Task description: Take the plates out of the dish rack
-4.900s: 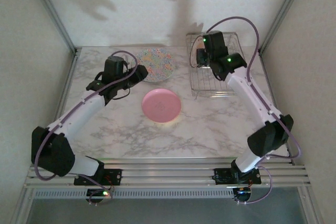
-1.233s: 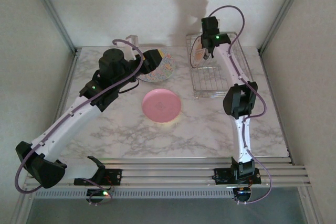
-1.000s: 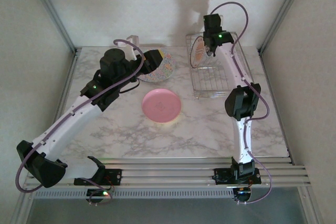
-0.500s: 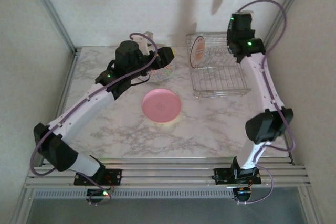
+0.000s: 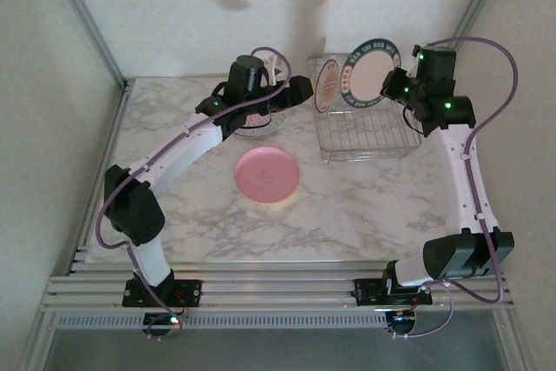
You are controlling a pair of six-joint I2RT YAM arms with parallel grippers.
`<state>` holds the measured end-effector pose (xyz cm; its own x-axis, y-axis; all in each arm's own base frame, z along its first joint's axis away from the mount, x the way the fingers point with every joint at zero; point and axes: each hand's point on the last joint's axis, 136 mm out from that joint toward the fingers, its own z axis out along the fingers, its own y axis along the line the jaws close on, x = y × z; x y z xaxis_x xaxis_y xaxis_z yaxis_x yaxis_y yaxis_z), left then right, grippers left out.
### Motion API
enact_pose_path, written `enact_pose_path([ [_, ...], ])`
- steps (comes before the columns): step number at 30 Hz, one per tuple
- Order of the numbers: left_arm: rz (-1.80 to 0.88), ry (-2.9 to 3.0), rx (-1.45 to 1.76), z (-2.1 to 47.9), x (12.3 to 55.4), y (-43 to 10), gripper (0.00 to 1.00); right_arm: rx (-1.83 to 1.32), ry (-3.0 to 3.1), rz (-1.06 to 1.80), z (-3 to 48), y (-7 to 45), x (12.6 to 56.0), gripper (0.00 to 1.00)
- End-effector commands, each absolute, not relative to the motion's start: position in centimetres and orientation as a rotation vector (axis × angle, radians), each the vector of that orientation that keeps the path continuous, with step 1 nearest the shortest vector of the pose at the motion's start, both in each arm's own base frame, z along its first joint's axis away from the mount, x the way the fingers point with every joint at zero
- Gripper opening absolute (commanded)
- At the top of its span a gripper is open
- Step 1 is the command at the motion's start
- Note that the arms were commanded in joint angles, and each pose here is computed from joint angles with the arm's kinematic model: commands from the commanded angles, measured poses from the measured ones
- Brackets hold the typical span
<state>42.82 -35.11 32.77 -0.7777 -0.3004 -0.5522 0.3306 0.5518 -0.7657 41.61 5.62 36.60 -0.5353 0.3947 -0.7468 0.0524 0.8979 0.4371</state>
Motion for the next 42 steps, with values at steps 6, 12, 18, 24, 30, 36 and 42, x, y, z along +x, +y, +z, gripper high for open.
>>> enact_pose_path([
  [6,-1.264,2.154,0.018,32.9,43.2,-35.8,0.75,0.325,2.043,1.056,38.8,12.0,40.1,0.00],
  [12,-1.234,2.144,-0.036,32.6,44.1,-34.9,0.70,0.378,2.055,1.230,37.2,13.5,40.2,0.00],
  [18,-1.263,2.133,-0.068,32.3,44.7,-35.0,0.59,0.404,2.074,1.307,35.9,14.5,40.5,0.00],
  [24,-1.258,2.131,-0.088,31.9,44.7,-34.6,0.28,0.418,2.112,1.298,34.7,14.8,40.4,0.00],
  [30,-1.263,2.131,-0.102,31.8,44.7,-34.4,0.11,0.403,2.124,1.329,34.3,15.6,40.5,0.00],
  [36,-1.296,2.114,-0.120,32.6,44.8,-33.5,0.00,0.386,2.143,1.294,33.9,16.0,40.2,0.06],
  [42,-1.328,2.084,-0.144,33.8,44.4,-31.1,0.00,0.321,2.168,1.050,34.1,15.0,39.3,0.50],
])
